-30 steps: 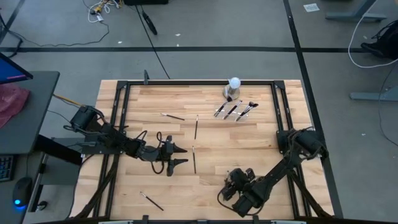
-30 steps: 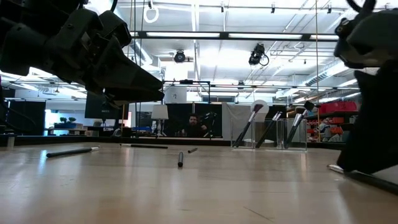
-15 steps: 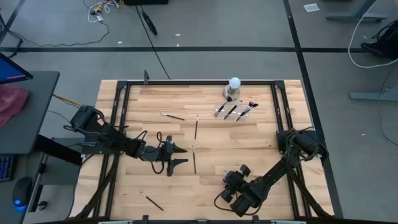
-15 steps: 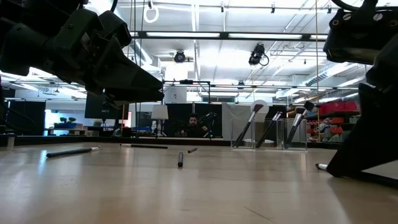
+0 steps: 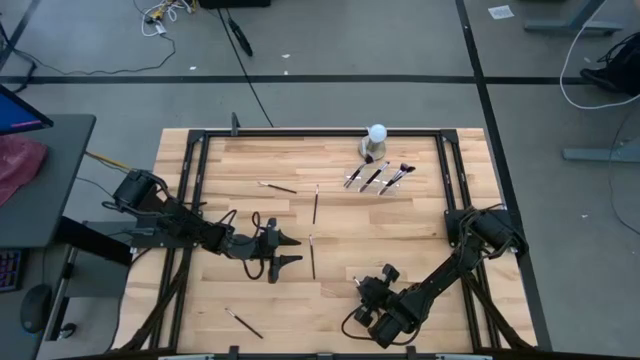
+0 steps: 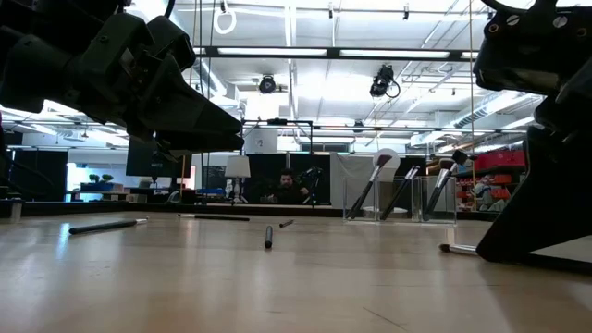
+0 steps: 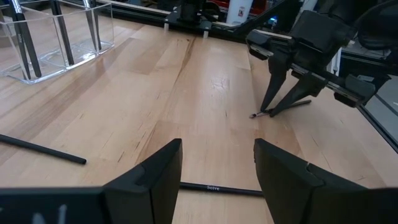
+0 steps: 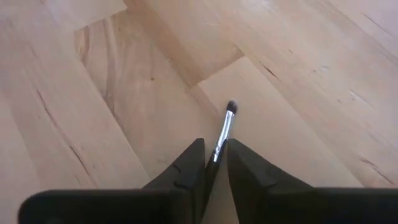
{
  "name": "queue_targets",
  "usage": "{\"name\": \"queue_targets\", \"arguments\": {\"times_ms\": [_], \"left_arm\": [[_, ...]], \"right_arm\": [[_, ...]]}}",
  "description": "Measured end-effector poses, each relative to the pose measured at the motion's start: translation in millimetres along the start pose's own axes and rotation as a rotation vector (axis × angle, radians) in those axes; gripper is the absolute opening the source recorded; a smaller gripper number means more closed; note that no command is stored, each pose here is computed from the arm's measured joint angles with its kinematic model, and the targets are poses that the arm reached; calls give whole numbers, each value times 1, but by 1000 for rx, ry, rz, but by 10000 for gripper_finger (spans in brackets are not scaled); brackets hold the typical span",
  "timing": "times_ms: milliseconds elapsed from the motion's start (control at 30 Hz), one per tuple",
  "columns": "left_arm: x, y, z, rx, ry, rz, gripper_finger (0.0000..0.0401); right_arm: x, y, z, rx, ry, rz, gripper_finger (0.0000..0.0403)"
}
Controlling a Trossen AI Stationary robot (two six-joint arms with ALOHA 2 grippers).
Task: Put items in baskets/containers
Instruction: Put the eyeshadow brush into the transparent organizer
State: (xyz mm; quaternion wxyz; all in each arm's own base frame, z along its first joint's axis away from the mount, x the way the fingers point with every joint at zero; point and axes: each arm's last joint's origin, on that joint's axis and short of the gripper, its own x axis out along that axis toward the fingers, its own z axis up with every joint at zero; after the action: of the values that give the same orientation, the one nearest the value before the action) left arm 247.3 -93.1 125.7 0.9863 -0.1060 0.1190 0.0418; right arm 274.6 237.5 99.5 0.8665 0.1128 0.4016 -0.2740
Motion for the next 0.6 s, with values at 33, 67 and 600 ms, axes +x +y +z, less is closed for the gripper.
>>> {"name": "queue_targets", "arguments": {"times_ms": [33,67,600], "left_arm": [[0,0,0,0,0,0,202],[0,0,0,0,0,0,202],[0,0,0,1,1,0,202]], "right_arm": [[0,0,0,4,-2,0,69],[0,0,0,11,-5,0,70],[-15,-3,-29,106,-91,9,170]]}}
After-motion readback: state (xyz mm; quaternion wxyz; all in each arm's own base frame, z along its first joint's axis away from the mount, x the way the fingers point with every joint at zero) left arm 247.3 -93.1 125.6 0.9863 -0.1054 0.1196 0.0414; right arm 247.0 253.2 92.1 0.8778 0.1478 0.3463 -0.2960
